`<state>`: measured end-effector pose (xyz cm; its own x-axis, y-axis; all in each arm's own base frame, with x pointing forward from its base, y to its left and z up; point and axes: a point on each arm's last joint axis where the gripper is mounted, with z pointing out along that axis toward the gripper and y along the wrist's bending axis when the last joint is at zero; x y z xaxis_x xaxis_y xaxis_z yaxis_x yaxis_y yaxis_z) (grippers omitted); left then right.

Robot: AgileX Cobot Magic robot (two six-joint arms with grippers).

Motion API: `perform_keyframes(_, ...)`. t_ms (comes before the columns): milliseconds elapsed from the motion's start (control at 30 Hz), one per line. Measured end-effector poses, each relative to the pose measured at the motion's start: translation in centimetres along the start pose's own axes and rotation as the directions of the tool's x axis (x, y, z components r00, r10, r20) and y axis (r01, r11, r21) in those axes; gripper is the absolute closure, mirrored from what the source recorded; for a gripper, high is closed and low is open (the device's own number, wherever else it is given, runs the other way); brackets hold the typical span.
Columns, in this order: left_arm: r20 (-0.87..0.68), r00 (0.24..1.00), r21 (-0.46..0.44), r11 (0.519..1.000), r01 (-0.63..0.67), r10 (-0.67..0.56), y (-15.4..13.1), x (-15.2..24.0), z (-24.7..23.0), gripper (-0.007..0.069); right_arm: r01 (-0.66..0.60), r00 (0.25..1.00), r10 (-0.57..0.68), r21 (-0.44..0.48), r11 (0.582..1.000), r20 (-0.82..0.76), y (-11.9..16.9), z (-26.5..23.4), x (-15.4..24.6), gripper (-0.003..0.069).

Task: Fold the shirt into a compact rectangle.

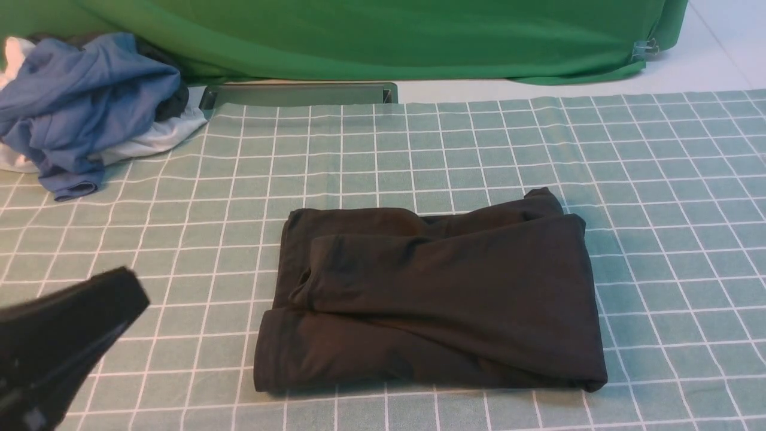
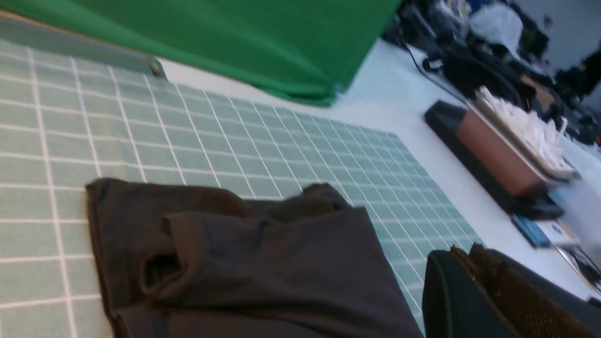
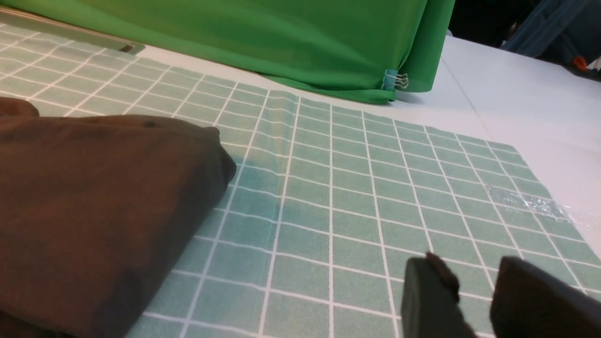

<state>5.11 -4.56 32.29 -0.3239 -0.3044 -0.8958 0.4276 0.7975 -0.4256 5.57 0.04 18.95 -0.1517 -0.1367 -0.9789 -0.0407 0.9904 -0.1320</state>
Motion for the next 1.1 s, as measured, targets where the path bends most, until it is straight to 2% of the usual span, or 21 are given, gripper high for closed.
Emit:
perform_keyframes(200,-0.022,0.988,-0.107,0.982,-0.156,0.155,1.2,2.1,-0.8,0.0609,0.0,1.0,0.0,0.0,1.0,0.0,0.0,0.0,0.0,0.0424)
perform_keyframes(367,-0.067,0.95,-0.224,0.924,-0.311,0.304,2.4,2.1,-1.0,0.0609,0.0,1.0,0.0,0.0,1.0,0.0,0.0,0.0,0.0,0.0422)
perform_keyframes(600,0.065,0.934,-0.355,0.883,-0.308,0.352,3.1,0.5,-1.4,0.0609,0.0,1.0,0.0,0.0,1.0,0.0,0.0,0.0,0.0,0.0422)
perform_keyframes(800,0.126,0.925,-0.375,0.881,-0.29,0.359,3.1,-0.1,-1.5,0.0609,0.0,1.0,0.0,0.0,1.0,0.0,0.0,0.0,0.0,0.042)
perform_keyframes(833,0.138,0.924,-0.323,0.898,-0.299,0.357,3.2,-0.1,-1.4,0.0609,0.0,1.0,0.0,0.0,1.0,0.0,0.0,0.0,0.0,0.0421)
perform_keyframes(867,0.151,0.924,-0.384,0.882,-0.273,0.352,3.4,0.1,-1.3,0.0609,0.0,1.0,0.0,0.0,1.0,0.0,0.0,0.0,0.0,0.0421)
perform_keyframes(933,0.174,0.924,-0.394,0.884,-0.251,0.34,3.7,0.3,-1.2,0.0609,0.0,1.0,0.0,0.0,1.0,0.0,0.0,0.0,0.0,0.0421)
perform_keyframes(967,0.193,0.93,-0.411,0.886,-0.214,0.314,4.7,1.4,-0.8,0.0609,0.0,1.0,0.0,0.0,1.0,0.0,0.0,0.0,0.0,0.0421)
perform_keyframes(1100,0.192,0.935,-0.412,0.889,-0.2,0.3,6.5,4.7,-0.3,0.0609,0.0,1.0,0.0,0.0,1.0,0.0,0.0,0.0,0.0,0.0421)
